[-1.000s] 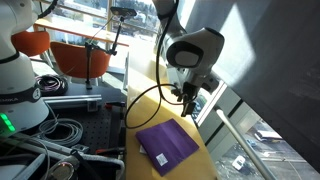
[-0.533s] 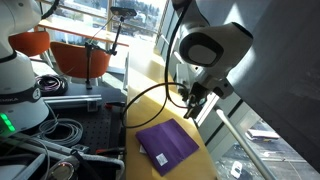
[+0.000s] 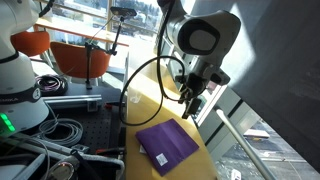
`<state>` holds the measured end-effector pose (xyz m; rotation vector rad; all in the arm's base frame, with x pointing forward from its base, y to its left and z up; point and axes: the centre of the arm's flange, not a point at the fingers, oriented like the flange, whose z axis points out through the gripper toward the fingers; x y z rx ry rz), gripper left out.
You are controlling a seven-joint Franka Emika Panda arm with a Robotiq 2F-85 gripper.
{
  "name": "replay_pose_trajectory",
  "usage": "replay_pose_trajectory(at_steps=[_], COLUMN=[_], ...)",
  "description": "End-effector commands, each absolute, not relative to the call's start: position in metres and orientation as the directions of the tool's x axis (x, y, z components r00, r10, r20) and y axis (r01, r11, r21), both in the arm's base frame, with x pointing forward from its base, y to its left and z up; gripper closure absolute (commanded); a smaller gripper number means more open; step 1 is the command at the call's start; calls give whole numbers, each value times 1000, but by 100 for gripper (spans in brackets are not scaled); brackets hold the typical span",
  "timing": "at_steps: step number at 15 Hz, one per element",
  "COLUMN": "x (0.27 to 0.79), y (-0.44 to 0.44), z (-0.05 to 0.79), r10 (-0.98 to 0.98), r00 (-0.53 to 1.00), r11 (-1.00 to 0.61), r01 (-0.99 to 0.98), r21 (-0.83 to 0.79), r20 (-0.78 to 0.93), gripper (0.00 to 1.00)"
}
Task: Close the purple paper file from right to left
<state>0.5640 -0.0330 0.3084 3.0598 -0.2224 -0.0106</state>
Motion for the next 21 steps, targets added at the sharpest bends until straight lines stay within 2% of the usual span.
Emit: replay_pose_trajectory(at_steps=[1,7,13,18,21], x=[511,423,402,396,397], y=[-12,1,-45,-81,-81], z=[348,408,471,505,499], r10=[-155,-118,-133,-191,-189], r00=[986,963,925,926,923], r11=[-975,-961,-973,-980,-979], r01=[-163,-173,-190,-200,-205], r21=[149,217,130,-7,12], r20=[60,243,357,324,334], gripper=[0,0,0,0,0])
